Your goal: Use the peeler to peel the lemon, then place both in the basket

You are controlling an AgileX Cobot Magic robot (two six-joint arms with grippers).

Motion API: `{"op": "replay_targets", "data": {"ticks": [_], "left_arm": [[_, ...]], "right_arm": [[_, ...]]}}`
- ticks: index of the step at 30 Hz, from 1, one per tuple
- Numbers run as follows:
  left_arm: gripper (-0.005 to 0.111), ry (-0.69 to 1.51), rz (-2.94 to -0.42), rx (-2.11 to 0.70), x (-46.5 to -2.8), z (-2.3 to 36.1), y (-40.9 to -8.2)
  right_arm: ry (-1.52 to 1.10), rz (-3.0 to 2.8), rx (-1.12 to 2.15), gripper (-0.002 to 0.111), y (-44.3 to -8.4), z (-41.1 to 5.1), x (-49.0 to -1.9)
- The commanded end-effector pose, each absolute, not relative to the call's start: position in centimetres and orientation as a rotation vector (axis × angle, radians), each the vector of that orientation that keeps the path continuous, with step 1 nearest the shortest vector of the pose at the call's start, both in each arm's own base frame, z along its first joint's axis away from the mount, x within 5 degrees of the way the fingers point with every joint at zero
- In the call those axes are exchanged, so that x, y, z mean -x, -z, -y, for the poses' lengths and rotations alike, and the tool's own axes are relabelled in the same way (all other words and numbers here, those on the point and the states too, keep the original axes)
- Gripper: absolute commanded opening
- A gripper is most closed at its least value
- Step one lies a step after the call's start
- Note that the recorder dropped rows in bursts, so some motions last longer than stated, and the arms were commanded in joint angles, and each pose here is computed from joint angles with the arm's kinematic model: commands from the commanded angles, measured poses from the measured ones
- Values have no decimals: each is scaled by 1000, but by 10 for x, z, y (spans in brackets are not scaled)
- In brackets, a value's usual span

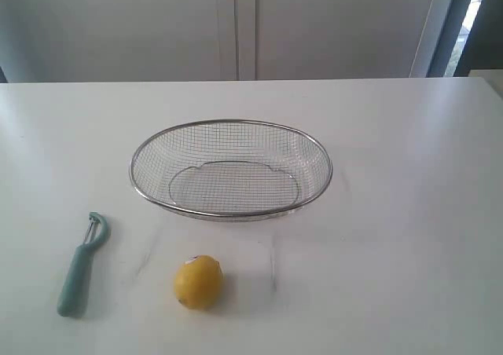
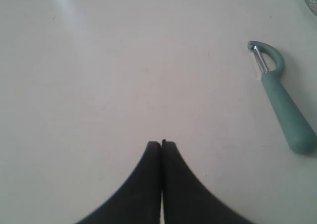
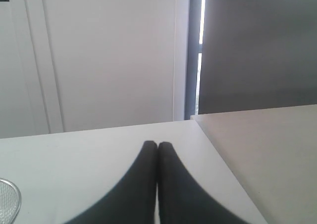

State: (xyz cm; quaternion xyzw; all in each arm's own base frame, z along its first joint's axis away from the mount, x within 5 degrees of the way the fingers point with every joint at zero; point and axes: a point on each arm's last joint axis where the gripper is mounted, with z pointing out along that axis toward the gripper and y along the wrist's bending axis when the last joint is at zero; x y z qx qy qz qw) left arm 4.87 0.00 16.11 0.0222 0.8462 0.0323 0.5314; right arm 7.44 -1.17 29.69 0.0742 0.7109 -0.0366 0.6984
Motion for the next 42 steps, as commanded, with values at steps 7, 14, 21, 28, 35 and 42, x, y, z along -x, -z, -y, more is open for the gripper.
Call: {"op": "replay_targets", "data": {"ticks": [7,14,21,28,35,42], "left_arm": [[0,-64,-2031,-39,-48,0,-158],[0,-64,-2031,-39,-48,0,-158],[0,-64,-2031,-39,-48,0,-158],[0,-64,-2031,-39,-48,0,-158],[0,-64,-2031,-39,-48,0,-158],[0,-64,-2031,-39,-48,0,-158]], "right_arm": [[78,-1651,-181,0,-304,15,-95],[78,-1648,-181,0,-304,15,-95],[78,-1647,-181,0,-304,15,-95],[80,-1696,-182,0,-300,17,-106],[77,-1763,-189,0,-301,20,-123],[73,-1866,-200,0,-301,23,-140]]}}
